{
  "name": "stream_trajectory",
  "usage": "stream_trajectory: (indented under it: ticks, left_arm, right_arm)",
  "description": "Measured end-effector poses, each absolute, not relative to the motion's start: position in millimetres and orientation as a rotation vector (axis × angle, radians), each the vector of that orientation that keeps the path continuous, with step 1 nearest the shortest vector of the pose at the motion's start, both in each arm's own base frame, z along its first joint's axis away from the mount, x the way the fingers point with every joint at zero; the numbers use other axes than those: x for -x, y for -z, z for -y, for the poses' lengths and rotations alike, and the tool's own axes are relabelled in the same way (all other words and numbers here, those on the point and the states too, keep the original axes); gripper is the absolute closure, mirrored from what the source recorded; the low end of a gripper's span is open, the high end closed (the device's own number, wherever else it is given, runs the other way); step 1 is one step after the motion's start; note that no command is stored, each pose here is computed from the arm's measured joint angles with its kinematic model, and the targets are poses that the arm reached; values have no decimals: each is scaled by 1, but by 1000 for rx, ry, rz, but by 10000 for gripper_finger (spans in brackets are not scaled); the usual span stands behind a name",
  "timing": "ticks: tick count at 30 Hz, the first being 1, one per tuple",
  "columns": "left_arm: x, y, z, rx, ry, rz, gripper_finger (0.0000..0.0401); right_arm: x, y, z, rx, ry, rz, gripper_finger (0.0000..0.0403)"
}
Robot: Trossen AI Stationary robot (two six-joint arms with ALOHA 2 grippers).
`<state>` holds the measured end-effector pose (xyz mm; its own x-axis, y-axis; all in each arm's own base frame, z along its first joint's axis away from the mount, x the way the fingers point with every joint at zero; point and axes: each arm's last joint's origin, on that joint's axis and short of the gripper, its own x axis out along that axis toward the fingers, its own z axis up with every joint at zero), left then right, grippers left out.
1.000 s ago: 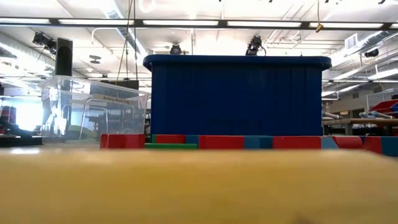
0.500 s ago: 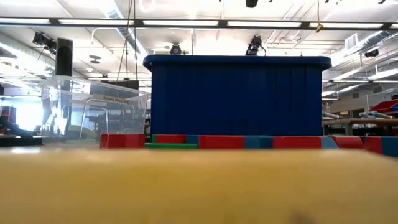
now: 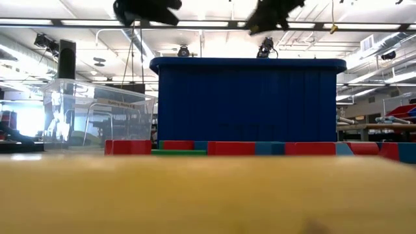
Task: Sort blocks
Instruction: Put the yellow block into the blue bin
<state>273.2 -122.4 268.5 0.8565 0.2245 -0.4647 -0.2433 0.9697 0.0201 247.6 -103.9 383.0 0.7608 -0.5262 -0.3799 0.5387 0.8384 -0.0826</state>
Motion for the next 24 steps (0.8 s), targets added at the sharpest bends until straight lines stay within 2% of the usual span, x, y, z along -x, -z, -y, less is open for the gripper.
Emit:
stream_trajectory:
  ticks: [8, 15, 19, 24]
  left_arm:
    - [-271, -252, 121, 98, -245, -471, 184]
    - [-271, -253, 121, 102, -244, -464, 184]
    - [-271, -253, 121, 102, -245, -463, 184]
    - [-273, -254, 118, 112, -254, -451, 184]
  right_arm:
    - [-205, -376, 169, -93, 880, -533, 216]
    - [-180, -365, 197, -174, 1021, -550, 211]
    - [-172, -365, 204, -200, 1051, -543, 183]
    - [-170, -364, 206, -221, 1051, -534, 126]
